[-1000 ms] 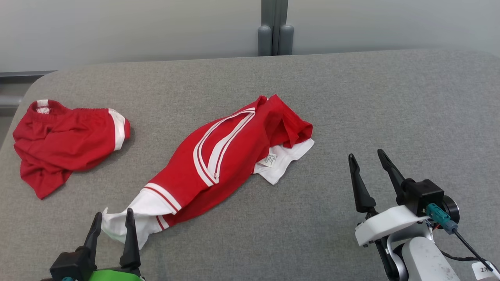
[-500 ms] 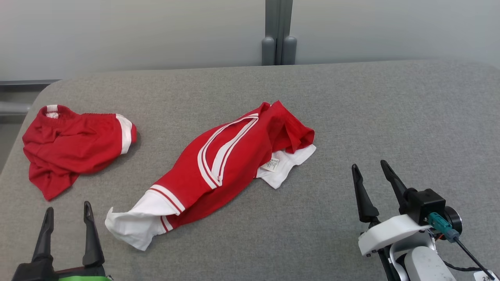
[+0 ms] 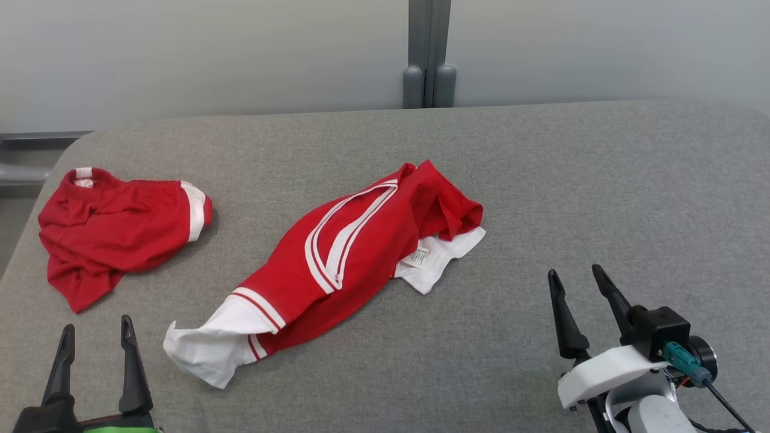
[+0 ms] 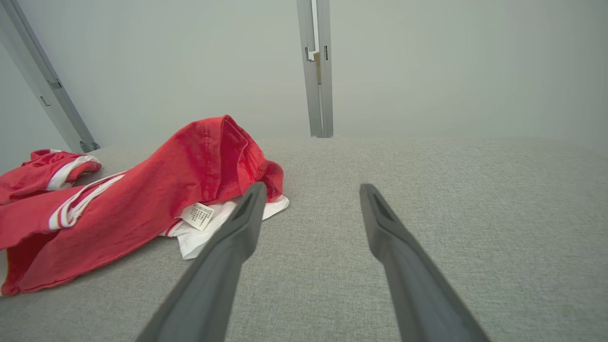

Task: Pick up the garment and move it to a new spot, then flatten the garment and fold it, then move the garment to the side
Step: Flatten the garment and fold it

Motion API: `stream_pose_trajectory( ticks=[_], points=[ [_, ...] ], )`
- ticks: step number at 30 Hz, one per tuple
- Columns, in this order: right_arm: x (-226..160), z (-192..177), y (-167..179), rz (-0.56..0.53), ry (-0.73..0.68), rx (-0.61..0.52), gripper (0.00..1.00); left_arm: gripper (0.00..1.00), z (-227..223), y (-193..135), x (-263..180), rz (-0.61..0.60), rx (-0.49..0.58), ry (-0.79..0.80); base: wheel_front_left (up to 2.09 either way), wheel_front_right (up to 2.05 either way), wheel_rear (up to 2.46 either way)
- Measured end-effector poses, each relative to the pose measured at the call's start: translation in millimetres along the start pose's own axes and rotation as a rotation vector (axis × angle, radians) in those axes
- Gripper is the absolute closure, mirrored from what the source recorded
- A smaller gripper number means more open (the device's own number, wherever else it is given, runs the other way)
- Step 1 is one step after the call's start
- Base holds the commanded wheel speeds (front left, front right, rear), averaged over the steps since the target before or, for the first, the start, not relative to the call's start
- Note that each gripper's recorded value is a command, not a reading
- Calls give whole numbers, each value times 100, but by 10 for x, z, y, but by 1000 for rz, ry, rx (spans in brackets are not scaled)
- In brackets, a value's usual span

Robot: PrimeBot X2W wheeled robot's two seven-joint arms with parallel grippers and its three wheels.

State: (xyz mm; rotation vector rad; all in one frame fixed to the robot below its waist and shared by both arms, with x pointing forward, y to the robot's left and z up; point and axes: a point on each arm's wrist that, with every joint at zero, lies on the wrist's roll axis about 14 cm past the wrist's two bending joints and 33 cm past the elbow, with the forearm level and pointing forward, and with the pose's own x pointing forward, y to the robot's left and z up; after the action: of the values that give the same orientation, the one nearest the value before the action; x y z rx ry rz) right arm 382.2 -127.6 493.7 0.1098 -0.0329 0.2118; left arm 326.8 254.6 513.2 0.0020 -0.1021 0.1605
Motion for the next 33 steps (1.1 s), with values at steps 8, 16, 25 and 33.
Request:
stream_pose_trajectory(
  ticks=[8, 16, 25, 33],
  points=[
    [-4, -32, 4, 1, 10, 1, 0, 0, -28, -29, 22, -10, 3, 8, 0, 0, 0],
    [334, 133, 394, 134, -36, -15, 0, 0, -25, -33, 86, -4, 2, 4, 0, 0, 0],
    [835, 24, 991, 343, 19, -79, 0, 0, -27, -47, 177, 0, -6, 2, 0, 0, 0],
    [1065, -471, 1231, 435, 189, -96, 0, 0, -123, 6, 227, 25, -26, 31, 0, 0, 0]
  ],
)
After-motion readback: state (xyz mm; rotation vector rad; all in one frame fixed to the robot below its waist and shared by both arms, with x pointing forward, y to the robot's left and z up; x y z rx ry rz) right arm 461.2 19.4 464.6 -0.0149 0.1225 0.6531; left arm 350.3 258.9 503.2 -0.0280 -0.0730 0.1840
